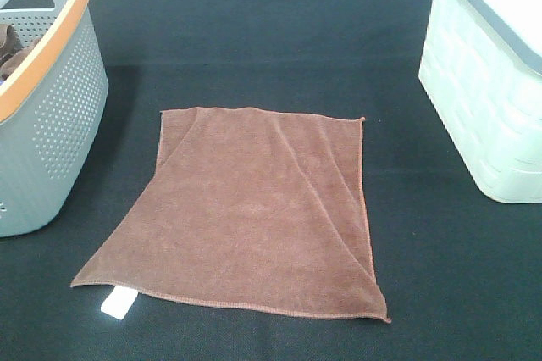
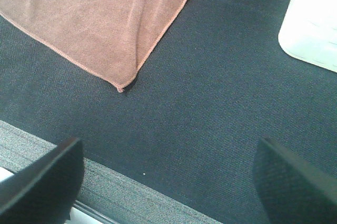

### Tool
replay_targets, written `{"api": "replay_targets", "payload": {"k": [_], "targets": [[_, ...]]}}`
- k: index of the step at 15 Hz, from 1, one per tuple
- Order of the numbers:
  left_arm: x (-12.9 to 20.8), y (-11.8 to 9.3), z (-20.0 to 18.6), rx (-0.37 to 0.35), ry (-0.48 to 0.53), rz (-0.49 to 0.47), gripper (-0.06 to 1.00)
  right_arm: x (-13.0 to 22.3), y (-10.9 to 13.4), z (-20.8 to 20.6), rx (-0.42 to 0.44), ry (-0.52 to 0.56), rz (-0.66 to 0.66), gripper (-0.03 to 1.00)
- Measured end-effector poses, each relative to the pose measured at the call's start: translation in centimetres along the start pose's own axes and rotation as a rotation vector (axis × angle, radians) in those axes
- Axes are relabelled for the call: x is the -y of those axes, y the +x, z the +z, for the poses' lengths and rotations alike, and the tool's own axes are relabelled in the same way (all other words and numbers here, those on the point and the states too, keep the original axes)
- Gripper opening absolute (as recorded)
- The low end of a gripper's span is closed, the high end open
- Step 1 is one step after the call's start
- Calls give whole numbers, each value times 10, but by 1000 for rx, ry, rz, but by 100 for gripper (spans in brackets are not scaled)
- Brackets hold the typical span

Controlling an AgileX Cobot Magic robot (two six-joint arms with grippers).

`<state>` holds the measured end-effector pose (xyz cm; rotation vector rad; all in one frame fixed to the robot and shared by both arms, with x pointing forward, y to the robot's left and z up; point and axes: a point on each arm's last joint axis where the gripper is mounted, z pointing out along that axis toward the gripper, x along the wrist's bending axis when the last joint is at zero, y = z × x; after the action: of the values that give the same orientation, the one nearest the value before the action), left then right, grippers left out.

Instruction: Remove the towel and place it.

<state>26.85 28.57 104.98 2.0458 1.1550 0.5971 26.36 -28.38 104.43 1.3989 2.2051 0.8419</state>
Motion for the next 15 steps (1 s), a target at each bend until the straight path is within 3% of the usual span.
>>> {"api": "replay_targets", "payload": {"k": [2,5,6,7,9,12,15], "targets": [[0,1,0,-23,2,-21,70,0,-1,0,17,0,20,82],[2,8,-3,-198,0,-166,70,0,-5,0,112,1,126,82],[2,8,-3,-198,0,-166,70,0,-5,0,112,1,126,82],[6,8,-9,-296,-35,-233,70,1,-6,-1,155,-9,171,82],[12,5,-19,-397,-103,-284,70,6,-4,-8,199,-71,196,82],[21,-3,-31,-439,-200,-264,70,21,5,-23,227,-219,173,82],[22,-3,-31,-397,-211,-234,70,26,7,-26,235,-259,166,82]]}}
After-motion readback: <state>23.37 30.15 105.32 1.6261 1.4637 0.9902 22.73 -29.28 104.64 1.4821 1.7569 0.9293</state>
